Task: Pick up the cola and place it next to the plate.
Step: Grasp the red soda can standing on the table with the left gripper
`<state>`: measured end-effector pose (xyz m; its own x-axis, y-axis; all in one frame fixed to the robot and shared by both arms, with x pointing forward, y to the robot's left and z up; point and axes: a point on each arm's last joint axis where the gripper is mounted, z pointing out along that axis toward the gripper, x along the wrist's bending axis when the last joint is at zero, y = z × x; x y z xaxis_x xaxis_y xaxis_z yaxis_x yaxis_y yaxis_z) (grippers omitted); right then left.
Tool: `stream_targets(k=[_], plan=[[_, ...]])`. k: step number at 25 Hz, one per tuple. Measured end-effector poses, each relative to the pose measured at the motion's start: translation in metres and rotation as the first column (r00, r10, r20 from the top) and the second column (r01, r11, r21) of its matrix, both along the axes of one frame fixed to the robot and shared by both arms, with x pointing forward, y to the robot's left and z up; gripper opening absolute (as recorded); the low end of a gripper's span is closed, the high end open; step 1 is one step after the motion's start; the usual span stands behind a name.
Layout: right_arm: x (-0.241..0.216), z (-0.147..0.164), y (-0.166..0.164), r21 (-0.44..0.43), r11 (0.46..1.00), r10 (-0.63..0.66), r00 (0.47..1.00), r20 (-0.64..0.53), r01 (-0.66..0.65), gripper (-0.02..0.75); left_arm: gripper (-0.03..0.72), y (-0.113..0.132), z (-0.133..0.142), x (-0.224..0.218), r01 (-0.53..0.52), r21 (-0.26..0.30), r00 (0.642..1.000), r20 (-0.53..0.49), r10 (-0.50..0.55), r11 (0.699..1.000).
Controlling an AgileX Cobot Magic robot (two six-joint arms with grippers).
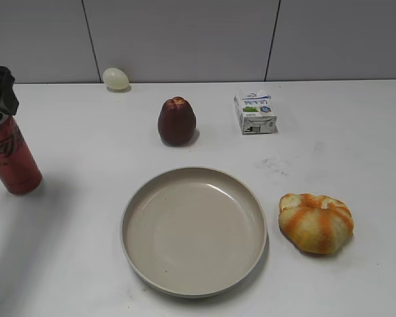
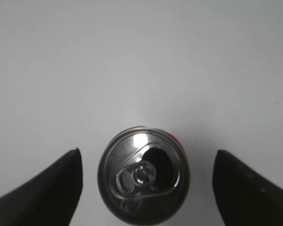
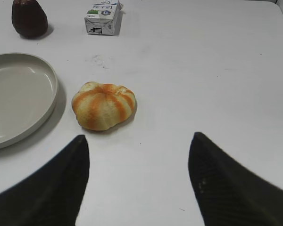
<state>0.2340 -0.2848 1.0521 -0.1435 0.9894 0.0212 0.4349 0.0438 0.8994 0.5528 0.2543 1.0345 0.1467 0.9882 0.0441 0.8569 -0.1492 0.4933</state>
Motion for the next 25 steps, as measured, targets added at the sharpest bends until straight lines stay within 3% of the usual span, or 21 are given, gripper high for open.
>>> stream_targets(k=[15, 21, 25], plan=[[0.0, 0.0, 0.0, 0.0, 1.0, 0.0, 1.0, 0.0, 0.0, 0.531, 0.639, 0.001, -0.036, 0.018, 0.008, 0.036, 0.997, -0.073, -0.005, 0.999], [0.0, 0.0, 0.0, 0.0, 1.0, 0.0, 1.0, 0.0, 0.0, 0.531, 0.521, 0.001, -0.036, 0.019, -0.002, 0.019, 0.998, -0.065, 0.003, 1.0], [0.0, 0.0, 0.0, 0.0, 1.0, 0.0, 1.0, 0.0, 0.0, 0.531, 0.513, 0.0, -0.03, 0.015, 0.001, 0.018, 0.998, -0.066, 0.0, 1.0]])
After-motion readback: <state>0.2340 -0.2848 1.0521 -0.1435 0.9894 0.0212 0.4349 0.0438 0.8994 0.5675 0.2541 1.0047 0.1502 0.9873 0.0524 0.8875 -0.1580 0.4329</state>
